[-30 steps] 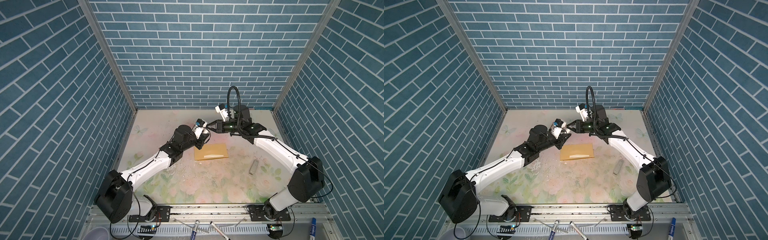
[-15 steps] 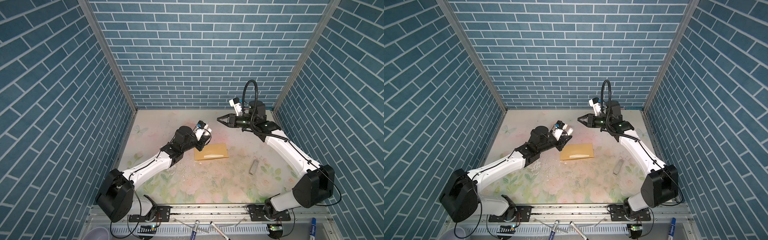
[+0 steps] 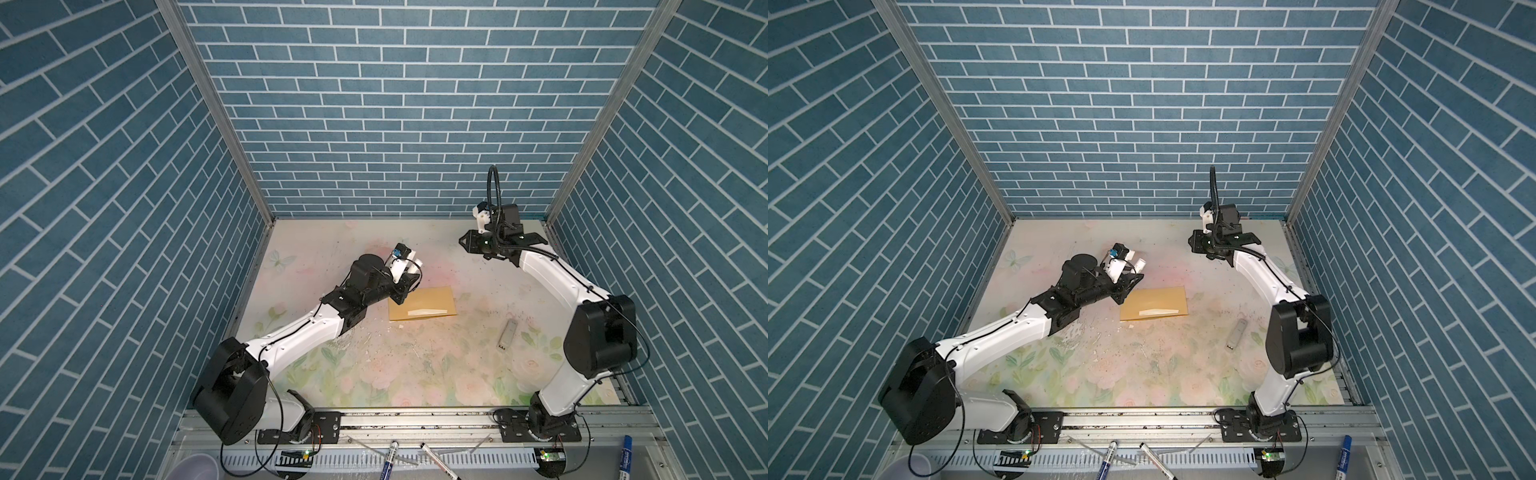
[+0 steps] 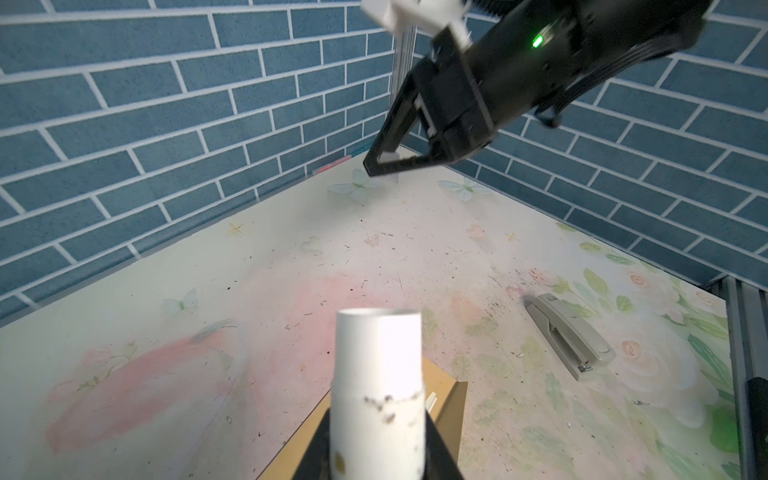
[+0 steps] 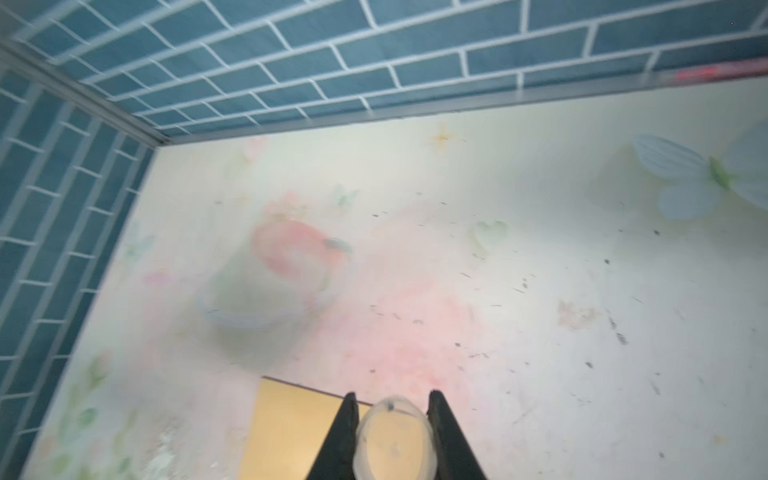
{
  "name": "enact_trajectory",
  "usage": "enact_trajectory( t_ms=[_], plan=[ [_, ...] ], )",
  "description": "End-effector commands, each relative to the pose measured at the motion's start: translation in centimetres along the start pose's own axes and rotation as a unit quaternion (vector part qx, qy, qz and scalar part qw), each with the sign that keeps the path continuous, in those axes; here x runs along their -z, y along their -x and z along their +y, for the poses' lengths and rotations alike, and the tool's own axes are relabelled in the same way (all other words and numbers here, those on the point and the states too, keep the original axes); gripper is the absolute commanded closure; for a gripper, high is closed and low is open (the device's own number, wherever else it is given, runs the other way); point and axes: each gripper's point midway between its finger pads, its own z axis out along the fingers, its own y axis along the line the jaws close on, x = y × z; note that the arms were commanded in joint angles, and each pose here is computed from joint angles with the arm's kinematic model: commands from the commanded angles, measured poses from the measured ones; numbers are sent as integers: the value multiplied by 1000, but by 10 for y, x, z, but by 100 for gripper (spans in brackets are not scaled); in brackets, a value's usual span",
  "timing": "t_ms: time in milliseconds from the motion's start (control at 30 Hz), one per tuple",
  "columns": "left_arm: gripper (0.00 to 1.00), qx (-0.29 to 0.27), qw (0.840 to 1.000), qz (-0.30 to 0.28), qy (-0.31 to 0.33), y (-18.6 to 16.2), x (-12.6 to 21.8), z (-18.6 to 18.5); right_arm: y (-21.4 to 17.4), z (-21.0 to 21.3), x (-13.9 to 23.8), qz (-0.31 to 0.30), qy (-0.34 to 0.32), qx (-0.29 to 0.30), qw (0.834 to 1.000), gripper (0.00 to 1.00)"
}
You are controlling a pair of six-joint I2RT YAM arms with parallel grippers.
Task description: Place the letter into the envelope and seal it
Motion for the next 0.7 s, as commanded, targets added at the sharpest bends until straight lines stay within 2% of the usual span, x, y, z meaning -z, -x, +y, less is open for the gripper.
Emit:
enact_trajectory(
  t_ms=[0,267,667],
  plan=[
    [100,0,1000,-14,3,7,7,0,5,-43,-18,0,-91,28,995,92],
    [100,2,1000,-14,5,5,8,0,-29,-88,-63,43,-143,16,989,92],
    [100,4,1000,-15,4,4,7,0,-64,-108,-87,73,-161,9,984,88]
  ],
)
